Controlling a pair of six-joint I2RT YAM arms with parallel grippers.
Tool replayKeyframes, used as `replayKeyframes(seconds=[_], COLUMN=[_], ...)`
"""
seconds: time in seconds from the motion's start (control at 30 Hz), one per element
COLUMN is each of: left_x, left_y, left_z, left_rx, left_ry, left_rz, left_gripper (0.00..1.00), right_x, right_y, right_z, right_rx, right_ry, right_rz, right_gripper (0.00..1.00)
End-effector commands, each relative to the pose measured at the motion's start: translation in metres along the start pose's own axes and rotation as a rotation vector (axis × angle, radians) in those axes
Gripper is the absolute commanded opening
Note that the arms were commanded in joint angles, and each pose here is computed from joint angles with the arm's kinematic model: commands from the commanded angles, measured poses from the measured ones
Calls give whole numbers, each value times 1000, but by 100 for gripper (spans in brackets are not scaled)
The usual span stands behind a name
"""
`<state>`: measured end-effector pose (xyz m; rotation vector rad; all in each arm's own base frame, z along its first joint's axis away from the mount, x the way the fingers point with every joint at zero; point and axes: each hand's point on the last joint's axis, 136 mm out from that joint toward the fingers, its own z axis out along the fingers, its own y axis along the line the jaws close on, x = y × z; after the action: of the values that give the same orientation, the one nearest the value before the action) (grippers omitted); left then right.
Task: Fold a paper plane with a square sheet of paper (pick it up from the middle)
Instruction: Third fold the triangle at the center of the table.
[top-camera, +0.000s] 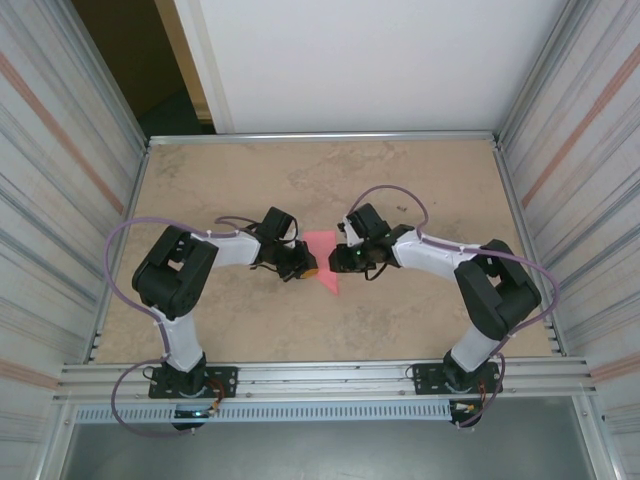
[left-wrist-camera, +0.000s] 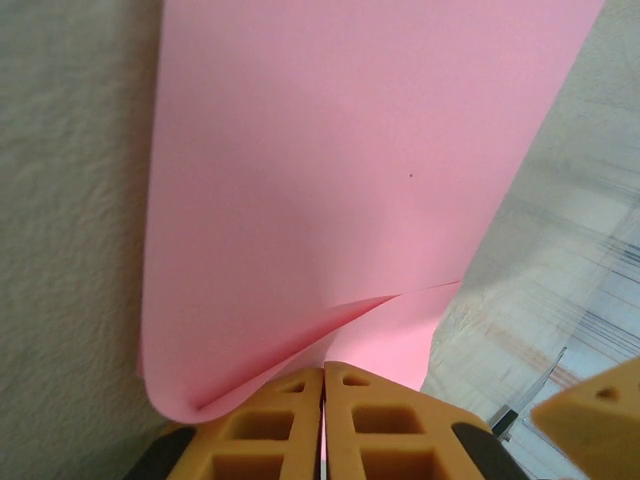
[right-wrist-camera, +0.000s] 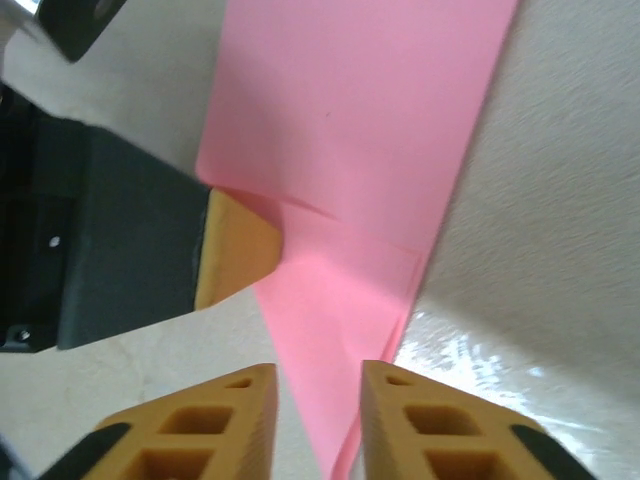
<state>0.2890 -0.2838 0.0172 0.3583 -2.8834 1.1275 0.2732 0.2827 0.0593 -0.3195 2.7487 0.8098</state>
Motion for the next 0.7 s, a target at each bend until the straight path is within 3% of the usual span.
replayKeyframes(seconds=[0.0,0.23,0.67], left_x=[7,7,8], left_y=[49,51,52], left_z=[10,11,13], left_rx=[-146,-150,-149], left_ry=[14,16,28], left_rz=[-79,-84,-79], left_gripper=[10,10,10], right_x=[19,28,20], right_y=[25,33,25], right_z=[5,26,42], right_rx=[-98,-116,-102], right_ry=[69,118,120], right_rz=[0,-2,19], right_gripper=[20,9,5])
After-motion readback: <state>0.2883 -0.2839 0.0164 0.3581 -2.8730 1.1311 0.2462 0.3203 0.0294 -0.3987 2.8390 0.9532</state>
